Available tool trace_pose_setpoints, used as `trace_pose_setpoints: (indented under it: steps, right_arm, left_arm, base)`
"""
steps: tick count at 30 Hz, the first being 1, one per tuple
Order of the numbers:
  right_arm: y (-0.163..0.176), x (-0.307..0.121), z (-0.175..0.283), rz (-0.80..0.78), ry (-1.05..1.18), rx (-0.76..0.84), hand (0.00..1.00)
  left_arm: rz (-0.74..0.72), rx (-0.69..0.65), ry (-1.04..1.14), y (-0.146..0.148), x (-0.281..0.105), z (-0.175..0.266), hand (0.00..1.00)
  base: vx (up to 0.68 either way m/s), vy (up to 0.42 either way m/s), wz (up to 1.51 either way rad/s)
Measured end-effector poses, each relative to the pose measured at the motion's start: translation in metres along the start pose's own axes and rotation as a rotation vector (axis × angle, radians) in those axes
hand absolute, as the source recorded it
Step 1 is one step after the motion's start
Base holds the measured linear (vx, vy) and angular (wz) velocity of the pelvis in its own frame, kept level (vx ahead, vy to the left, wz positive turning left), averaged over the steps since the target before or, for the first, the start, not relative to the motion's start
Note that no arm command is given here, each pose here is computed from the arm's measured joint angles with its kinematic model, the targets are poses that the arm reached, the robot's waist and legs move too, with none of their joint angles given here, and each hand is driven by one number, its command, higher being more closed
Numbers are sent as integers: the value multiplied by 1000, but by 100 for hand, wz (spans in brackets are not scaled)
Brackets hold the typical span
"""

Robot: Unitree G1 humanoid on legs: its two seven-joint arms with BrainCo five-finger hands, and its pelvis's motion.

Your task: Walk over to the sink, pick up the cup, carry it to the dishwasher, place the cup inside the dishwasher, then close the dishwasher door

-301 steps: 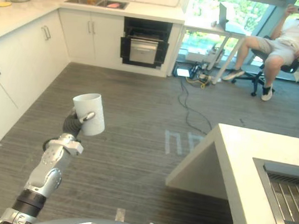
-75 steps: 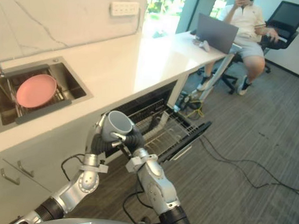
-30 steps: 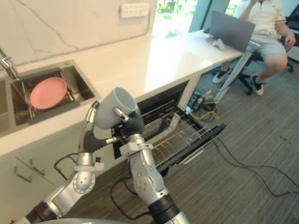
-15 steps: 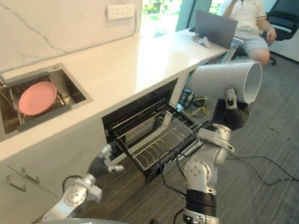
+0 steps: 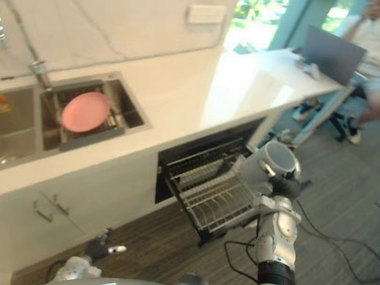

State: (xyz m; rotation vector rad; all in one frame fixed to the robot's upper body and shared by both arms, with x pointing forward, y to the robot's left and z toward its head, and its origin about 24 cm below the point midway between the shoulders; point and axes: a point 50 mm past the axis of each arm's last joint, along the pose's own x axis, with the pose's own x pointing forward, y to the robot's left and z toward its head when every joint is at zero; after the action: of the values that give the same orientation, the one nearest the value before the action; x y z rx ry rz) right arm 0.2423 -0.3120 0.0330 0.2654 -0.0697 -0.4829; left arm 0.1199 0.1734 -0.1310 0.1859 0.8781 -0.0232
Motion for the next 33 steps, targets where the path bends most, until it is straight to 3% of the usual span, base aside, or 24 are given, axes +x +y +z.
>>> trace_pose_setpoints:
  steps: [3,5,11,25,28,33]
  right_arm:
    - [-3,7,4,-10,26,-46,100]
    - [0,16,12,-5,21,-72,100]
    - [-4,32,12,-36,96,-121,100]
    - [17,44,-3,-4,185,-224,100]
    - [28,62,13,36,168,-337,100]
    - [31,94,54,-6,134,-370,100]
  left_arm:
    - [151,2,51,47,-1,-9,0]
    - [192,-31,137,57,-4,-26,0]
    - [288,-262,268,60,-17,-60,0]
    - [231,-286,137,52,-10,-43,0]
    - [220,-278,115,54,-5,-34,0]
    - [205,-323,93,57,11,-10,0]
  base:
    - [92,-109,76]
    - [115,-167,13]
    - [28,-98,18]
    - [-61,-12,12]
    - [-41,-6,21]
    - [-27,-8,25]
